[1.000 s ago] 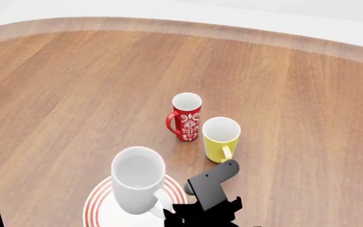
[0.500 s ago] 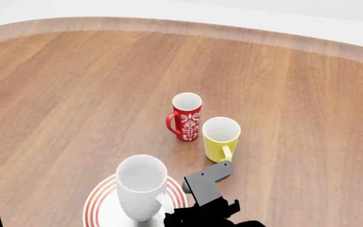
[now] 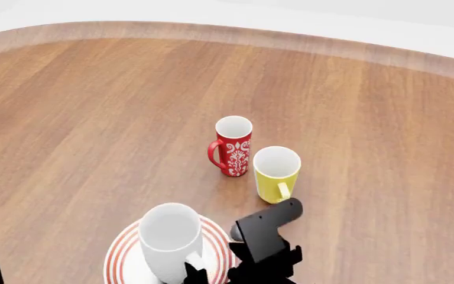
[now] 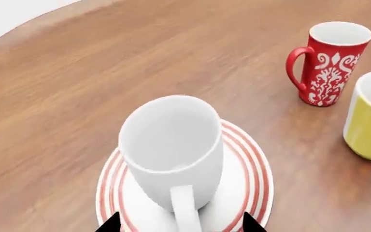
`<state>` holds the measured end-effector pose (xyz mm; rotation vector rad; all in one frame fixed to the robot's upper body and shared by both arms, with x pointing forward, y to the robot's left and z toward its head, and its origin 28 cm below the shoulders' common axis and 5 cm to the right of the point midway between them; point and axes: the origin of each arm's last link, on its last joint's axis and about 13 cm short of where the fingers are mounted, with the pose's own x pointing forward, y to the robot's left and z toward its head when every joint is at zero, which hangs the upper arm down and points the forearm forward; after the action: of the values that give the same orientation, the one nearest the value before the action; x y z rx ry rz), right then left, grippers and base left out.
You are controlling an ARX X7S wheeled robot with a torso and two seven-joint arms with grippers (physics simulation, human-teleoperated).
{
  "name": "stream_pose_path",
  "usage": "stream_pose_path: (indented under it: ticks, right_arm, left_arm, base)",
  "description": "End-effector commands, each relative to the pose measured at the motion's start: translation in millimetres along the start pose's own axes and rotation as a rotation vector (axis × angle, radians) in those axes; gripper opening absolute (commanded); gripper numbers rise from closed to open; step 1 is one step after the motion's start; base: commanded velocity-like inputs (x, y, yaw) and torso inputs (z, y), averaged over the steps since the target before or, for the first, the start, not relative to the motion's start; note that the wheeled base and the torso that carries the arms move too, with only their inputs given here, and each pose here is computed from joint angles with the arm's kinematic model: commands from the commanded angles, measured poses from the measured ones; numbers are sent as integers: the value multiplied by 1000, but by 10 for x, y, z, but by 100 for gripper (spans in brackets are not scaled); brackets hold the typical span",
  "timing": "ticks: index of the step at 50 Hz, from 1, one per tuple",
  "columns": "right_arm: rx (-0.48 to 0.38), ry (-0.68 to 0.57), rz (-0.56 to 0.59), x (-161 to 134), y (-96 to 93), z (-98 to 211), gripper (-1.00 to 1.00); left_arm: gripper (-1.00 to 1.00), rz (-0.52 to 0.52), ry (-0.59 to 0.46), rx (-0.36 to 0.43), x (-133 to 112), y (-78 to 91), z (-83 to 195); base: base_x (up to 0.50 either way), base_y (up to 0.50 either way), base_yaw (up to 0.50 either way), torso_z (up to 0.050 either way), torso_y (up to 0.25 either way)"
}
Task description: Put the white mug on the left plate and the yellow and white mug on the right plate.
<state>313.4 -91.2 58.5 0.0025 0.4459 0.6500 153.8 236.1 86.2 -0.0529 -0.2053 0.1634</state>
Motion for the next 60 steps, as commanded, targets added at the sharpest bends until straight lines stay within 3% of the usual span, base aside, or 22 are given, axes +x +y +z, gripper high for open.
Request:
stream_pose_path:
  ticks: [1, 7, 11, 22, 33, 36, 47, 51, 60]
  right_arm:
    - [-39, -210, 13, -711, 439, 105, 100]
    - [-122, -339, -17, -1049, 702, 118, 100]
    - [-210, -435, -117, -1195, 810, 120, 100]
    - [-251, -530, -237, -1259, 831, 189, 100]
    - [-258, -525, -393, -1184, 624, 326, 100]
    - [-224, -517, -439, -1151, 547, 337, 100]
    - [-176, -460, -471, -935, 342, 436, 100]
    - [-99, -377, -513, -717, 127, 497, 100]
    - [-53, -285, -528, -496, -117, 511, 100]
  left_arm:
    - [100, -13, -6, 3, -7, -15, -40]
    - [100, -20, -6, 9, 24, -1, -63]
    - [100, -24, -6, 12, 34, 9, -77]
    - [100, -22, -11, 8, 73, 36, -73]
    - [100, -19, -19, -1, 89, 36, -49]
    - [100, -21, -19, 0, 91, 30, -57]
    - [100, -31, -22, -1, 71, 8, -30]
    - [100, -32, -22, 1, 76, 2, -37]
    - [100, -38, -23, 0, 62, -8, -32]
  base:
    - [0, 0, 0, 0, 0]
    - [0, 0, 0, 0, 0]
    - [0, 0, 0, 0, 0]
    - [0, 0, 0, 0, 0]
    - [0, 0, 0, 0, 0]
    - [0, 0, 0, 0, 0]
    - [0, 0, 0, 0, 0]
    - [0, 0, 0, 0, 0]
    - [0, 0, 0, 0, 0]
